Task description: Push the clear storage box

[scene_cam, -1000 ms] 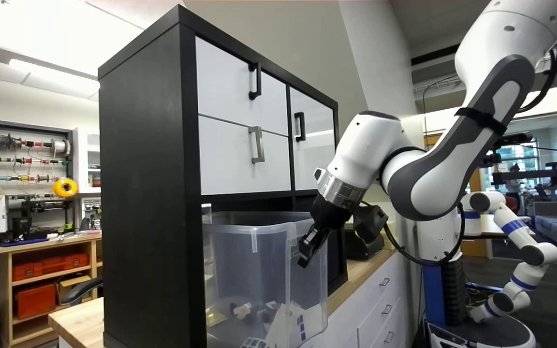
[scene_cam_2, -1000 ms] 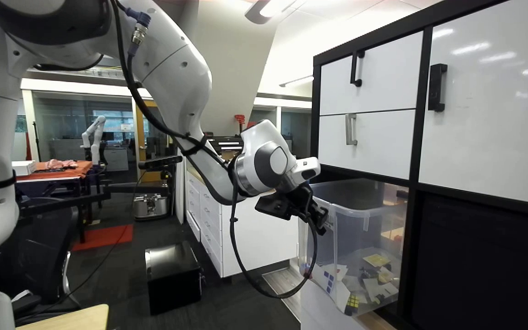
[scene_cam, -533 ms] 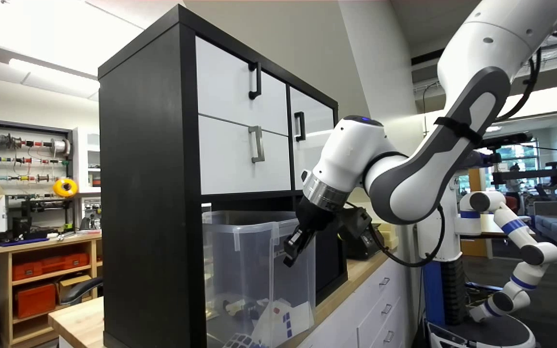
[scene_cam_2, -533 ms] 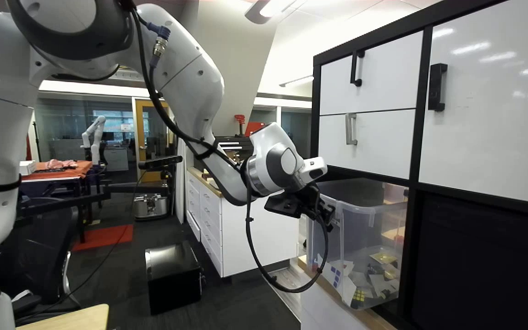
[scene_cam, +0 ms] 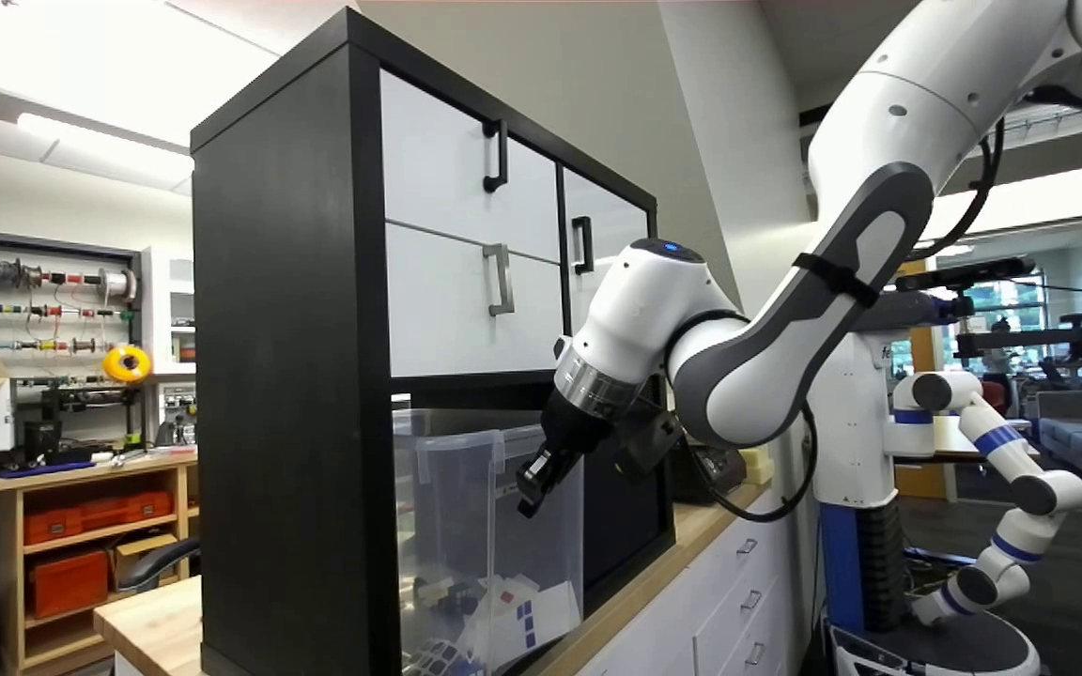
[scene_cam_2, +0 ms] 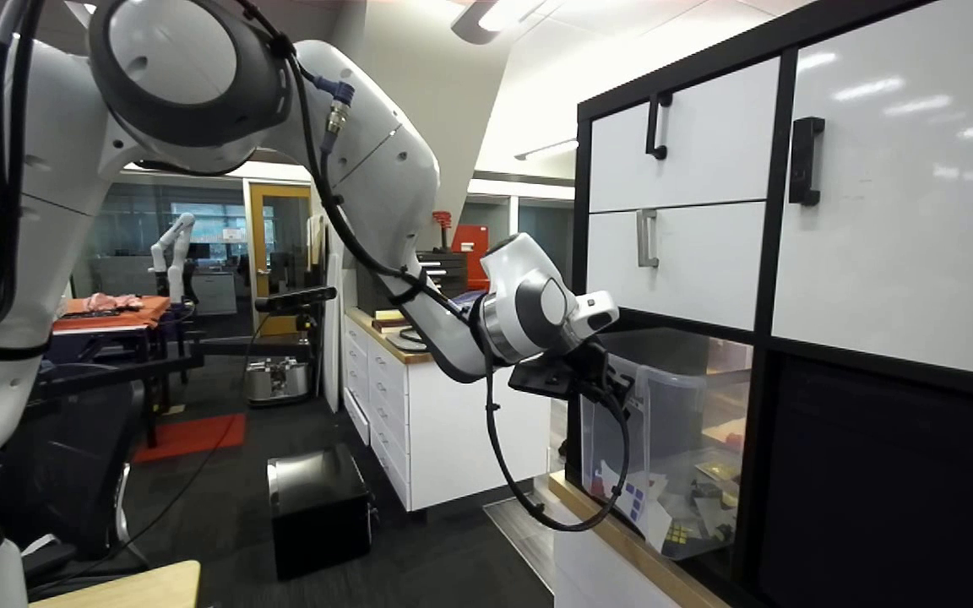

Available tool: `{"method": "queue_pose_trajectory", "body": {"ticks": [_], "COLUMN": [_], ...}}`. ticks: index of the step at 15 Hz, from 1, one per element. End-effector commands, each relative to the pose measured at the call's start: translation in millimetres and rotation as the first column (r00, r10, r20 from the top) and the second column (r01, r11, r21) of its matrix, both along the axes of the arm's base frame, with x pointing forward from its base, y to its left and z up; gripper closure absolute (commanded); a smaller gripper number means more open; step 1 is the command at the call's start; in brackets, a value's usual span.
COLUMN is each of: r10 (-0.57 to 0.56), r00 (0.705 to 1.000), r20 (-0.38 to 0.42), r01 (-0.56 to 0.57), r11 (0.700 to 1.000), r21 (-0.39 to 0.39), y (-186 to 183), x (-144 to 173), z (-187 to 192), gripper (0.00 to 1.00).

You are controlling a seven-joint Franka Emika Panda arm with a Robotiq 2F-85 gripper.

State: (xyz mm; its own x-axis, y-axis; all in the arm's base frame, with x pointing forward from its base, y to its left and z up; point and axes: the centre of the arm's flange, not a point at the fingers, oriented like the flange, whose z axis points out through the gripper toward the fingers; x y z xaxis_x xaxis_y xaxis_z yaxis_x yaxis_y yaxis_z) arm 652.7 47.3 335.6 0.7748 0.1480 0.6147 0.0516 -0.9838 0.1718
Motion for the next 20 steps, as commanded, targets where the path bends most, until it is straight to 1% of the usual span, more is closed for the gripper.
{"method": "queue_pose_trajectory", "body": {"ticks": [1, 2, 8, 12, 13, 14, 17, 18, 20], "r10": [-0.012, -0.018, -0.048, -0.069, -0.081, -0.086, -0.093, -0.091, -0.091], "r00": [1.0, 1.0, 0.985, 0.961, 0.954, 0.946, 0.924, 0.939, 0.938], "r20": [0.0, -0.012, -0.163, -0.267, -0.29, -0.312, -0.371, -0.333, -0.334], "r01": [0.012, 0.018, 0.044, 0.064, 0.076, 0.082, 0.082, 0.086, 0.085], "r11": [1.0, 1.0, 0.999, 0.998, 0.997, 0.996, 0.996, 0.996, 0.996], "r21": [-0.016, -0.016, -0.024, -0.028, -0.027, -0.027, -0.047, -0.03, -0.032], "y": [-0.4, -2.2, -10.0, -11.5, -12.5, -13.1, -11.8, -10.4, -9.3], "x": [20.7, 17.2, -26.7, -55.1, -61.6, -68.0, -84.5, -59.7, -61.8], "z": [-10.9, -9.1, -9.8, -6.8, -4.8, -2.5, 5.3, -12.8, -9.5], "gripper": [0.72, 0.71, 0.33, 0.07, 0.02, 0.0, 0.0, 0.0, 0.0]}}
